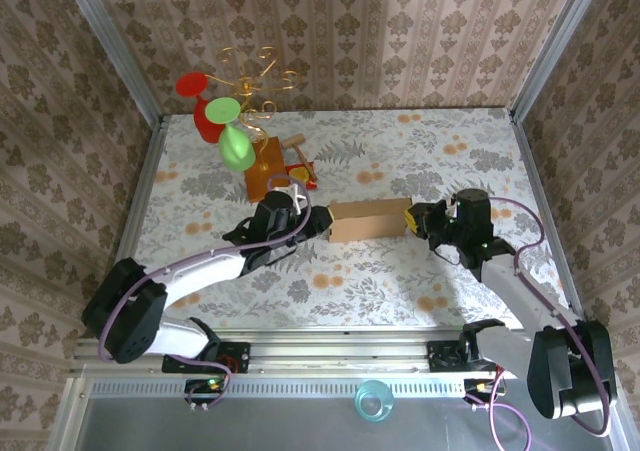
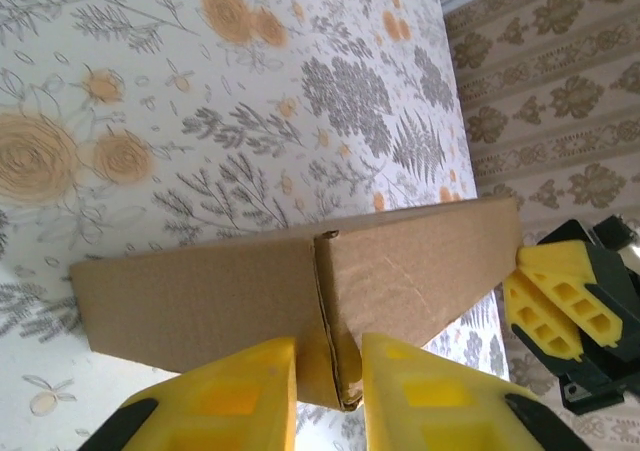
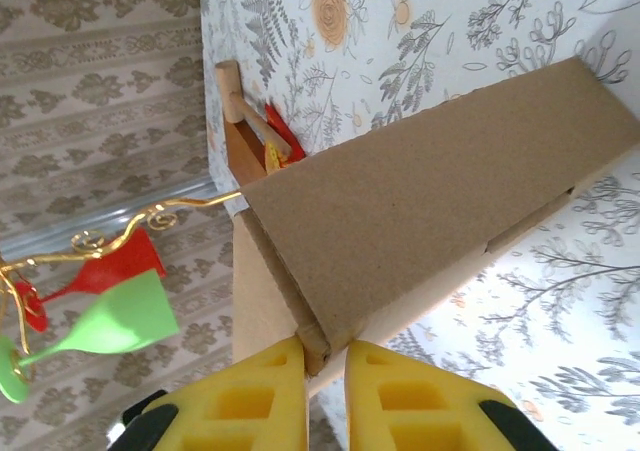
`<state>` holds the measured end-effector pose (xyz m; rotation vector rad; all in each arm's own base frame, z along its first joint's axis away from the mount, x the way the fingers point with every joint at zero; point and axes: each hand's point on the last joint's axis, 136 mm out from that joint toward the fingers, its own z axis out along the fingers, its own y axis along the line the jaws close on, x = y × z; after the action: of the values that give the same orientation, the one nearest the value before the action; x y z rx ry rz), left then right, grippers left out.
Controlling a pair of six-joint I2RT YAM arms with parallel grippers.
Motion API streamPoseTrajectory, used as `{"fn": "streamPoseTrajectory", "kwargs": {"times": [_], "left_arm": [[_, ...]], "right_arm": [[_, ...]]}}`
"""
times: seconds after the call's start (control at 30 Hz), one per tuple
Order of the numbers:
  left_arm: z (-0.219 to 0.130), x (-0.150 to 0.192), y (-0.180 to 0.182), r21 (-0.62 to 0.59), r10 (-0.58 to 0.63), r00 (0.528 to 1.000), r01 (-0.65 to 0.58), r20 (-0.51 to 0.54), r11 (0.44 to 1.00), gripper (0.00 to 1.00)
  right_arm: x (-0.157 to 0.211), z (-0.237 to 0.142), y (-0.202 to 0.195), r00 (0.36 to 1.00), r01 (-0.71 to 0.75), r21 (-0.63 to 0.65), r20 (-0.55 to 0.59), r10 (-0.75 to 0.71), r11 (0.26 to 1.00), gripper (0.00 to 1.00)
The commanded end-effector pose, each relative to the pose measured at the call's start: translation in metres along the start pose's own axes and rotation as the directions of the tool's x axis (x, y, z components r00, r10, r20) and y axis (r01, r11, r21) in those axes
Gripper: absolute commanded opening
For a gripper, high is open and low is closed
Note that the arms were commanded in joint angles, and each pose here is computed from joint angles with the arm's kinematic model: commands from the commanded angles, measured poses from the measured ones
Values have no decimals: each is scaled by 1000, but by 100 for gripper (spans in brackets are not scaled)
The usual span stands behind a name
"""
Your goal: Fold the paper box
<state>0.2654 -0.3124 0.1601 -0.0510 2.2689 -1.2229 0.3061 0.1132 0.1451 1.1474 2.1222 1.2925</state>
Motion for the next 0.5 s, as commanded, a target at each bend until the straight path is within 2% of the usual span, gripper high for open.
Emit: {"fn": "streamPoseTrajectory", "kwargs": {"times": [0.0,0.1,0.3,0.47], "left_arm": [[-10,17,-7,-4,110,994,-110,-11,994,26],[-13,30,-3,-32,160,987,-161,-13,986,28],[-10,53,19,-51,118,992,-120,-33,991,28],[-11,53,23,-55,107,994,-108,-19,993,28]], "right_arm": [[19,-9,-68,998,29,197,-58,-17,980,18],[23,-17,-83,996,81,221,-62,-69,972,20],[29,-23,-112,998,59,231,-38,-52,971,22],[24,-33,-107,994,108,233,4,-112,966,30]]}}
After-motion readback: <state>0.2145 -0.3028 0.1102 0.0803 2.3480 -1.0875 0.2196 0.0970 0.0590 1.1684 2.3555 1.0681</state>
